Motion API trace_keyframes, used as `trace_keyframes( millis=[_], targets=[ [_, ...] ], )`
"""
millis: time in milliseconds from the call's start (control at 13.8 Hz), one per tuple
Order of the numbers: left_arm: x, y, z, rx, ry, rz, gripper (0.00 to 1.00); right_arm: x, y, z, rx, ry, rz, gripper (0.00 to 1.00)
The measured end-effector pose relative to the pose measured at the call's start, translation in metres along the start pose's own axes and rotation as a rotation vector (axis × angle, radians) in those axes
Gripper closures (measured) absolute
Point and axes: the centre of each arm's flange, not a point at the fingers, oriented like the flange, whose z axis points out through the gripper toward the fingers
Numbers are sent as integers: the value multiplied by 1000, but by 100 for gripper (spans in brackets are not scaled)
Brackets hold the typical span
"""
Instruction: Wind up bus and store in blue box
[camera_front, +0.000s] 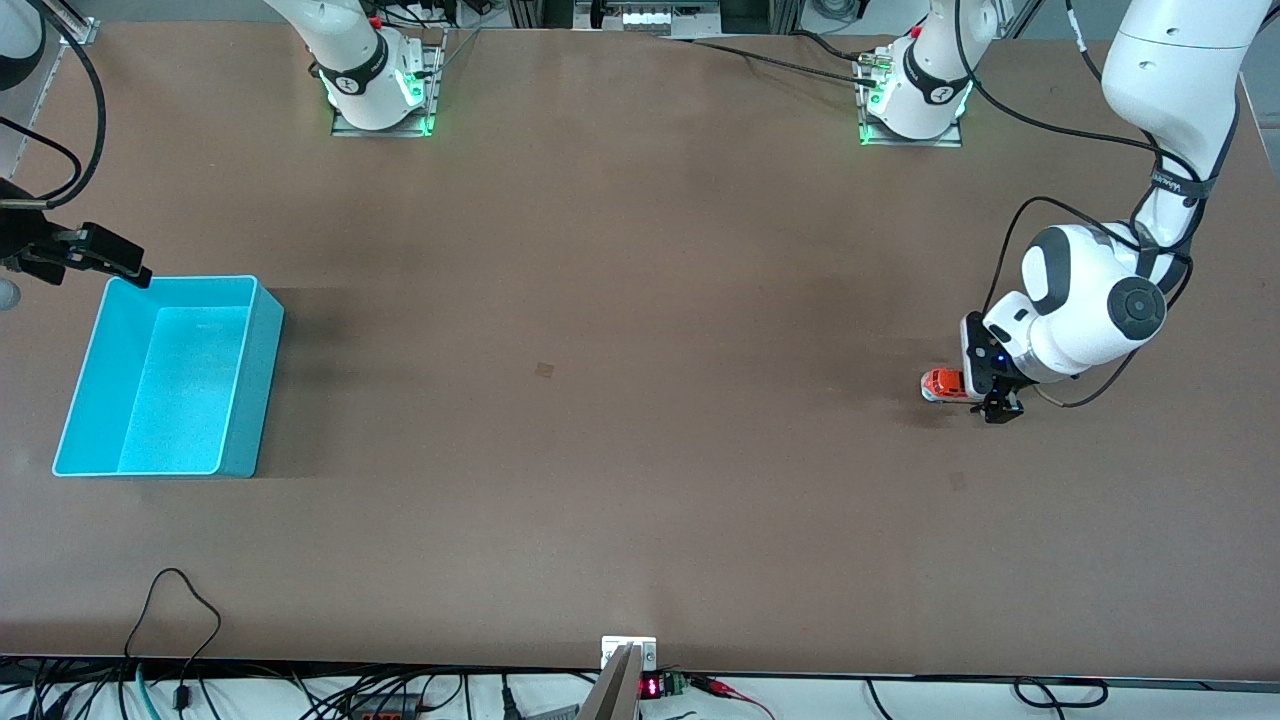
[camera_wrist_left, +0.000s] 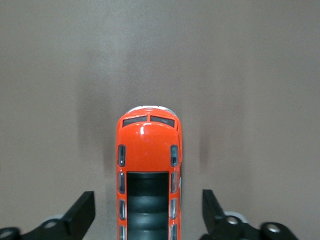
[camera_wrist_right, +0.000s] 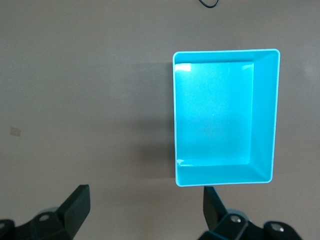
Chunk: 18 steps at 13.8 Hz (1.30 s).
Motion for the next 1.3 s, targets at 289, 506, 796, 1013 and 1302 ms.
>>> trace_keyframes(
  millis=[289, 506, 796, 1013, 1302],
  targets=[
    [1, -2, -2, 17, -2, 6, 48, 0, -2, 0, 0, 2, -3, 0],
    [1, -4, -3, 34, -3, 8, 48, 2, -6, -2, 0, 13, -11, 0],
    [0, -3, -1, 33, -4, 40, 48, 4, -17, -4, -1, 36, -30, 0],
    [-13, -2, -2, 34, -4, 37, 48, 5, -25, -5, -1, 46, -43, 0],
    [-61, 3, -5, 41, -5, -32, 48, 6, -23, -5, -2, 47, -35, 0]
  ],
)
